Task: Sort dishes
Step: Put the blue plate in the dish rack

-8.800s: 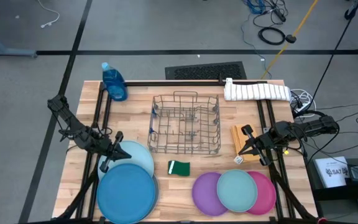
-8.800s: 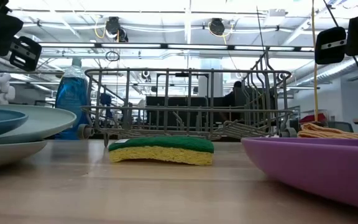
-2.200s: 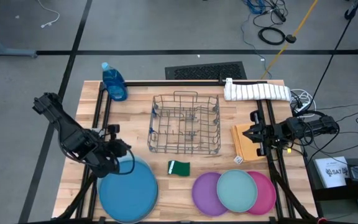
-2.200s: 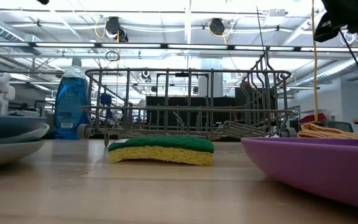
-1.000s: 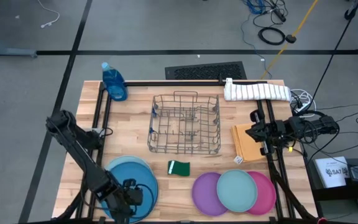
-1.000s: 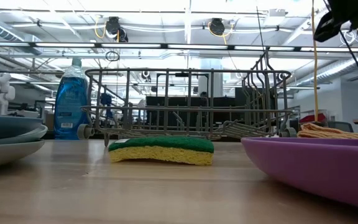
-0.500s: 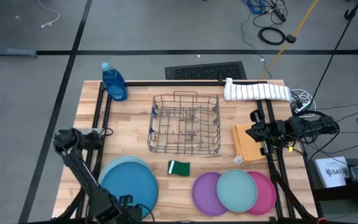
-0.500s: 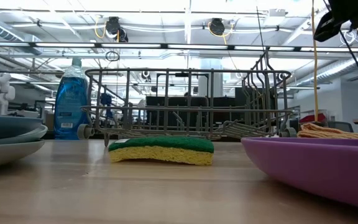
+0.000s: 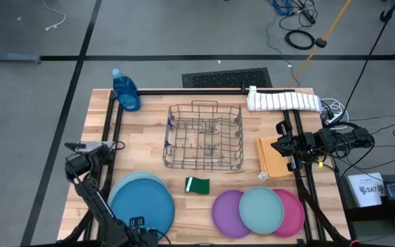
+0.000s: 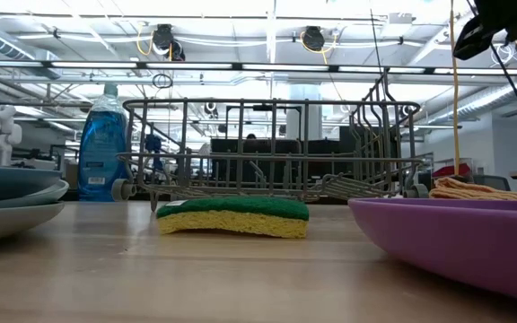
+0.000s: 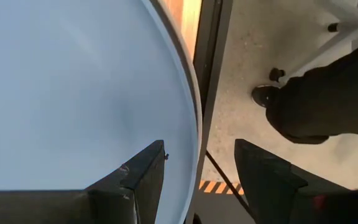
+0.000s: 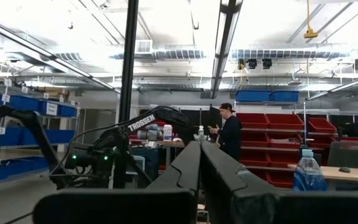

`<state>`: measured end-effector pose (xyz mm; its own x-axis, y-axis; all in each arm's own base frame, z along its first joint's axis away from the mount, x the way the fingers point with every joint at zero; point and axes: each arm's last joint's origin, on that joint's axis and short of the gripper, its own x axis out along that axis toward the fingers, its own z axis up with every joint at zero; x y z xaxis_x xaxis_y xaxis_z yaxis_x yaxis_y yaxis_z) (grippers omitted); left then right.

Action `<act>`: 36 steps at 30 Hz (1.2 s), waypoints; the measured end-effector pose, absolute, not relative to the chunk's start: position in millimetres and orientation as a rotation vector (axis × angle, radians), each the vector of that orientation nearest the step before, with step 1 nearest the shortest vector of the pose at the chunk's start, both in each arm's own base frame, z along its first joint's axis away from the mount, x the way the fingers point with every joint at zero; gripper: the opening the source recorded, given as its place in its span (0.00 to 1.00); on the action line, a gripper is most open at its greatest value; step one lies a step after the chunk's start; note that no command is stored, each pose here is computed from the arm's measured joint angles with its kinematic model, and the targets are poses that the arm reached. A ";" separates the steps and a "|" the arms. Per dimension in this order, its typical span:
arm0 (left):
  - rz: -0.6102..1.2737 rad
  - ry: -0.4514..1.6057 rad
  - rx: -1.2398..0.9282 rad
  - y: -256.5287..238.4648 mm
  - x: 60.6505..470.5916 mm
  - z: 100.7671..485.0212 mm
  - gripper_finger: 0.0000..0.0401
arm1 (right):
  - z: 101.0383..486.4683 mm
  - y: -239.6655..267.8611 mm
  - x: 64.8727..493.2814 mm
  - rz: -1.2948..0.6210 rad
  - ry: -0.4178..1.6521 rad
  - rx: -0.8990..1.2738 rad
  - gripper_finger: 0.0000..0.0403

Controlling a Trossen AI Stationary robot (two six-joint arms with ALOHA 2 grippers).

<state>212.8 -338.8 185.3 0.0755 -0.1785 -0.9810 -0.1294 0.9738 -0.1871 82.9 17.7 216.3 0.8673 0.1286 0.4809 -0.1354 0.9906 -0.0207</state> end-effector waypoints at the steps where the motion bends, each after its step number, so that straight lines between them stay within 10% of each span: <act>1: -0.033 1.502 -0.246 -339.3 213.1 183.2 0.48 | 216.4 17.7 82.9 0.138 -0.503 0.014 0.02; 36: 0.189 1.482 -0.192 -333.4 212.9 160.3 0.48 | 216.4 17.6 83.0 0.136 -0.503 0.015 0.02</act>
